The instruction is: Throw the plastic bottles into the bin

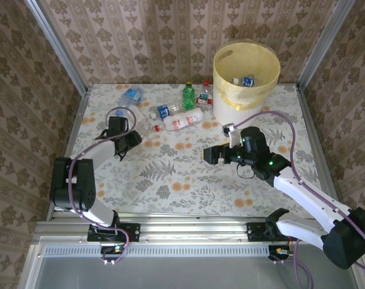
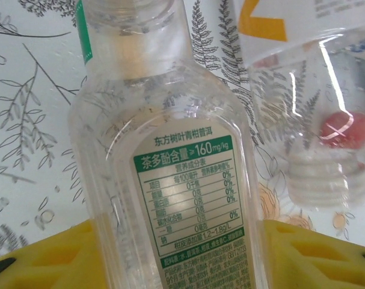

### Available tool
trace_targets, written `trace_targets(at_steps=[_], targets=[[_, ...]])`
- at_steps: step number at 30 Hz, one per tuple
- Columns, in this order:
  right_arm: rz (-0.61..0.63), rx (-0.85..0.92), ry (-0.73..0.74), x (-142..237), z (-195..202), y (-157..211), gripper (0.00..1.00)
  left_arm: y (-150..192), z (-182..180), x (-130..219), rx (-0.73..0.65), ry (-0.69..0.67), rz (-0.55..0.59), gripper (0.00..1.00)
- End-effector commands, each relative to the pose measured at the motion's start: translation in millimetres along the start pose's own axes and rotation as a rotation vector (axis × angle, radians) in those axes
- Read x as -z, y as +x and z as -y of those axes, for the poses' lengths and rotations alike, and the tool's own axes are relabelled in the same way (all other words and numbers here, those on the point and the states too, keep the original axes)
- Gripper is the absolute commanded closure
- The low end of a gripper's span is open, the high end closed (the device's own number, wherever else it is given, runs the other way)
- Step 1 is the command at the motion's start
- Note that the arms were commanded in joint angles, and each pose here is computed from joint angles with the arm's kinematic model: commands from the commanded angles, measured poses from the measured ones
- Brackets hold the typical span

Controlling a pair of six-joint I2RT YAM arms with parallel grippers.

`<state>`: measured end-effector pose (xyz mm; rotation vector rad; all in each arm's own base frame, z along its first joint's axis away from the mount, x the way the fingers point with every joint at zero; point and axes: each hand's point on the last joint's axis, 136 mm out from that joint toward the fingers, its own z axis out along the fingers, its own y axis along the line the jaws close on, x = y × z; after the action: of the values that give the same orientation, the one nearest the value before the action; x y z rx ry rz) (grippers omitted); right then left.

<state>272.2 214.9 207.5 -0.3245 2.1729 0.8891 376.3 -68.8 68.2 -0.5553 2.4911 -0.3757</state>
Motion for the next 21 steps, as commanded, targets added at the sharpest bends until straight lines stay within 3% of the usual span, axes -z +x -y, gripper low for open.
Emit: trace_targets(at_steps=[1, 10, 21], targets=[[-0.01, 0.011, 0.001, -3.1, 1.2, 4.7, 0.0, -0.6, 3.3, 20.5, -0.062, 0.023, 0.031, 0.57], [0.001, 0.04, -0.003, 3.4, -3.8, -1.3, 0.0, -2.3, 27.0, 78.1, -0.204, 0.178, 0.179, 0.63], [0.042, 0.052, -0.101, 17.3, -32.0, -23.6, 0.0, 13.9, 107.1, 168.2, -0.543, 0.484, 0.42, 0.6]])
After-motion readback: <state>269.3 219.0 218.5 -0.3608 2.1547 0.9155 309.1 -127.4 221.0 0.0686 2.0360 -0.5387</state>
